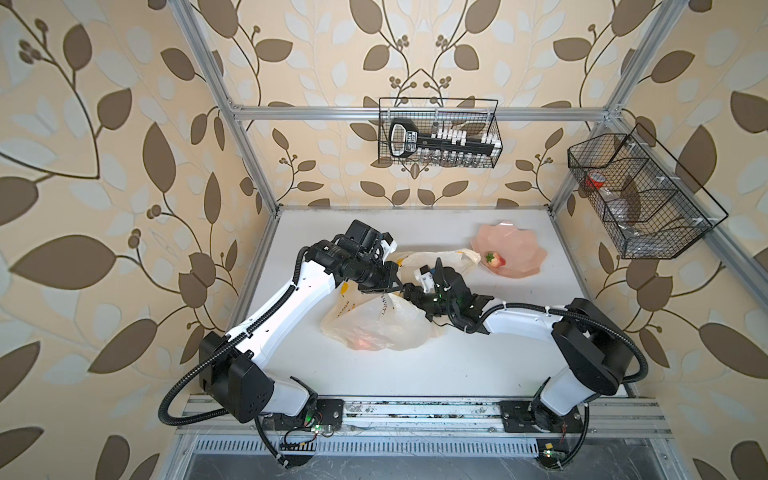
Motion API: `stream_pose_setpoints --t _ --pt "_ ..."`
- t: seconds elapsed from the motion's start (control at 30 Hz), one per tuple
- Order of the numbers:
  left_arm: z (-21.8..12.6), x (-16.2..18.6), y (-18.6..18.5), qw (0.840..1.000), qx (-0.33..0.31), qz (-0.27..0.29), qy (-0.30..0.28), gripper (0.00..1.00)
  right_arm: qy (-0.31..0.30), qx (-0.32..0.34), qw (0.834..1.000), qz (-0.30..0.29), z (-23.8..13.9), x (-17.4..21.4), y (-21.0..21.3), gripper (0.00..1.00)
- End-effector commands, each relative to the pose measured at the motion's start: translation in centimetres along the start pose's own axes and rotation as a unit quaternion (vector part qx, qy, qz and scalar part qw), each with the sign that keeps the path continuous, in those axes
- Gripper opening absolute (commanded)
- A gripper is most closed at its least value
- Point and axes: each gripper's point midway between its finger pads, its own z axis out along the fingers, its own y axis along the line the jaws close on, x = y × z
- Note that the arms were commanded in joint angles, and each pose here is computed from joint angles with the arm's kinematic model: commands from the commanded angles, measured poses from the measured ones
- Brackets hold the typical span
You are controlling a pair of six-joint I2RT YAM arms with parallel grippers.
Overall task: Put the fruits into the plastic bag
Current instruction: 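Withdraw the right gripper from the bag back over the fruit bowl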
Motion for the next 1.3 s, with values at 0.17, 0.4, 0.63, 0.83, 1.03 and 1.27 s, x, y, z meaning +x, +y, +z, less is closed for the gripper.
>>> stream_pose_setpoints --t 0.17,0.4,0.63,0.83,1.03,1.27 --pt "-0.8 -0.3 -1.3 1.0 0.017 0.014 -0.013 0.0 -0.046 0.028 0.998 0.014 -4.3 -0.6 -2.0 0.94" --pt "-1.0 -0.1 -1.4 1.0 0.019 0.018 -0.015 0.0 -0.08 0.06 0.995 0.016 -8.1 -1.4 -3.7 0.95" --pt "-1.1 0.1 -1.3 1.0 0.019 0.014 -0.017 0.0 -0.115 0.082 0.99 0.007 -11.9 -2.4 -4.4 0.99" --pt "-1.0 0.2 -1.3 1.0 0.023 0.012 -0.017 0.0 -0.142 0.128 0.981 -0.027 -14.4 -2.9 -4.9 1.0" --pt "-1.2 0.2 -1.5 0.999 0.027 0.014 -0.024 0.0 -0.154 0.158 0.974 -0.047 -16.2 -3.4 -4.9 1.0" --pt "-1.2 0.4 -1.5 0.999 0.028 0.014 -0.022 0.0 -0.166 0.232 0.956 -0.073 -18.8 -6.1 -5.2 1.0"
